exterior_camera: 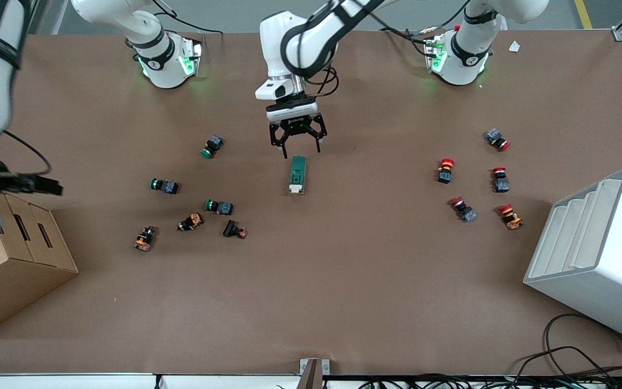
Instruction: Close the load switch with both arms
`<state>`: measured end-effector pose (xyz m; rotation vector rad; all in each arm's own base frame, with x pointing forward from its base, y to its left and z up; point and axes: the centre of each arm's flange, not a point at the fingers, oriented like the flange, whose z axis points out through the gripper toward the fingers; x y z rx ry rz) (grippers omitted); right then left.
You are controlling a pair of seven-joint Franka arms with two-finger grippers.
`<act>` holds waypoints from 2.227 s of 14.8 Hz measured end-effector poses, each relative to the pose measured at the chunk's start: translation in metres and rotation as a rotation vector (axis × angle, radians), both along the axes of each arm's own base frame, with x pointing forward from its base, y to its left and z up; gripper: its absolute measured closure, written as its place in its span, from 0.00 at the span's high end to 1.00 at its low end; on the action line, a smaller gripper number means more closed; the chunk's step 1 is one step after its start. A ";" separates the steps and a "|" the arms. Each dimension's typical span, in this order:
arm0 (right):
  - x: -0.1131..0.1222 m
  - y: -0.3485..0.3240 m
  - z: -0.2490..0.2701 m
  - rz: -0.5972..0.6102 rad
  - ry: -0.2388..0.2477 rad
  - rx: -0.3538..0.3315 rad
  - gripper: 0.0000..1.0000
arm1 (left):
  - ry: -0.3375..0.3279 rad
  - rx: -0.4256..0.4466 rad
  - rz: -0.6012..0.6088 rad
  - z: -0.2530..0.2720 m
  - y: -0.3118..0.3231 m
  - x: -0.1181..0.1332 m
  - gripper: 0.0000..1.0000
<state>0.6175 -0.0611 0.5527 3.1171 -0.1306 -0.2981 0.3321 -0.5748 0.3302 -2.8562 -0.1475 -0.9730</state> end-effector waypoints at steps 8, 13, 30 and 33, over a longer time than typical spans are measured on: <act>-0.011 0.014 0.061 0.027 -0.016 -0.011 1.00 | 0.312 0.046 -0.074 0.200 0.151 0.159 1.00; -0.017 0.019 0.070 0.047 -0.017 0.006 1.00 | 0.449 0.048 -0.169 0.271 0.277 0.221 1.00; -0.109 0.015 0.108 0.075 -0.130 0.041 1.00 | 0.665 -0.042 -0.229 0.293 0.488 0.190 1.00; -0.110 0.018 0.109 0.081 -0.133 0.036 1.00 | 0.657 -0.043 -0.227 0.296 0.489 0.189 1.00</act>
